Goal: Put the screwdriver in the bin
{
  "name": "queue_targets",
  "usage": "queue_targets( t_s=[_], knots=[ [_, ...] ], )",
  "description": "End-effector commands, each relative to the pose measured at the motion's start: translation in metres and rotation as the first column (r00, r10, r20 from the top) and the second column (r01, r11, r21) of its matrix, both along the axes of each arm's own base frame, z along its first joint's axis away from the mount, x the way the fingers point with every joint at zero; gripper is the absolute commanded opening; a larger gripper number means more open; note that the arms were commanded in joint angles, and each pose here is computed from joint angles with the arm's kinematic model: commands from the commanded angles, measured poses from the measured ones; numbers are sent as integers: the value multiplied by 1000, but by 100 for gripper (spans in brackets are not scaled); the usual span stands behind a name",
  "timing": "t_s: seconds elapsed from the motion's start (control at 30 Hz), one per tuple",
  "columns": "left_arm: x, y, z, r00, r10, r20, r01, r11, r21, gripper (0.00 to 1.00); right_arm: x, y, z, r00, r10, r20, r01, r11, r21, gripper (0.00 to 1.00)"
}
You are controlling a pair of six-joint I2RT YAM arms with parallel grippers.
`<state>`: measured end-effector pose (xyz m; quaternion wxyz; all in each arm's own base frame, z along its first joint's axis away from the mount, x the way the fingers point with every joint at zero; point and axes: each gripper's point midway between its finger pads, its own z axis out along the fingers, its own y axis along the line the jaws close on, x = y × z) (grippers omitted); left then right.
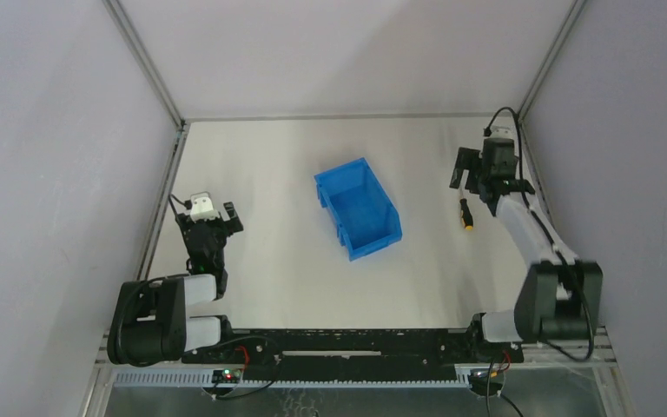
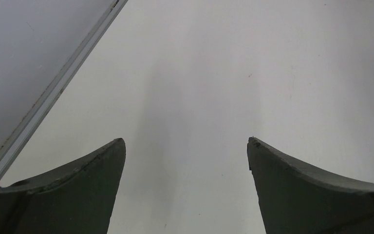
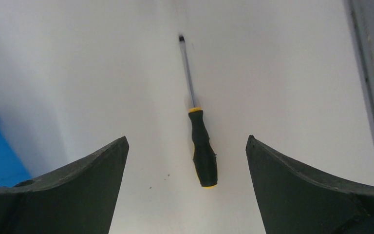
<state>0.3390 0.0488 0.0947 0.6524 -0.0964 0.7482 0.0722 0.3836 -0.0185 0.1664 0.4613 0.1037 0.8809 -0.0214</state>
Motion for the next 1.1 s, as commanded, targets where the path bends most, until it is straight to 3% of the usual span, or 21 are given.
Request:
queue_targets(
  t_s=[0.0, 0.2, 0.4, 0.43, 0.53, 0.6, 0.77, 1.07],
  knots=[
    [15, 2, 40, 992, 5, 123, -8, 1000, 27, 100, -14, -12, -62, 953, 1, -303, -16, 999, -49, 100],
    [15, 2, 41, 992, 4, 124, -8, 1000, 27, 100, 1, -23, -105, 900, -28, -435, -4, 997, -72, 97],
    [15, 2, 40, 992, 5, 124, -8, 1000, 27, 100, 0, -23, -148, 860, -25, -510, 10, 999, -31, 82],
    [15, 2, 40, 992, 5, 123, -9, 1000, 27, 100, 0, -21, -152, 855, -18, -518, 9, 1000, -21, 74],
    [15, 2, 40, 992, 4, 124, -8, 1000, 26, 100, 0, -20, -152, 855, -21, -519, 18, 1000, -11, 29],
    [15, 2, 40, 992, 4, 122, -8, 1000, 27, 100, 4, -19, -139, 871, -18, -491, 20, 1000, -2, 13],
    [15, 2, 40, 992, 5, 123, -8, 1000, 27, 100, 8, -16, -88, 913, -22, -407, 30, 999, 14, 0],
    [15, 3, 40, 992, 5, 124, -9, 1000, 27, 100, -1, -5, -11, 945, -15, -328, 42, 996, 74, 0]
  ],
)
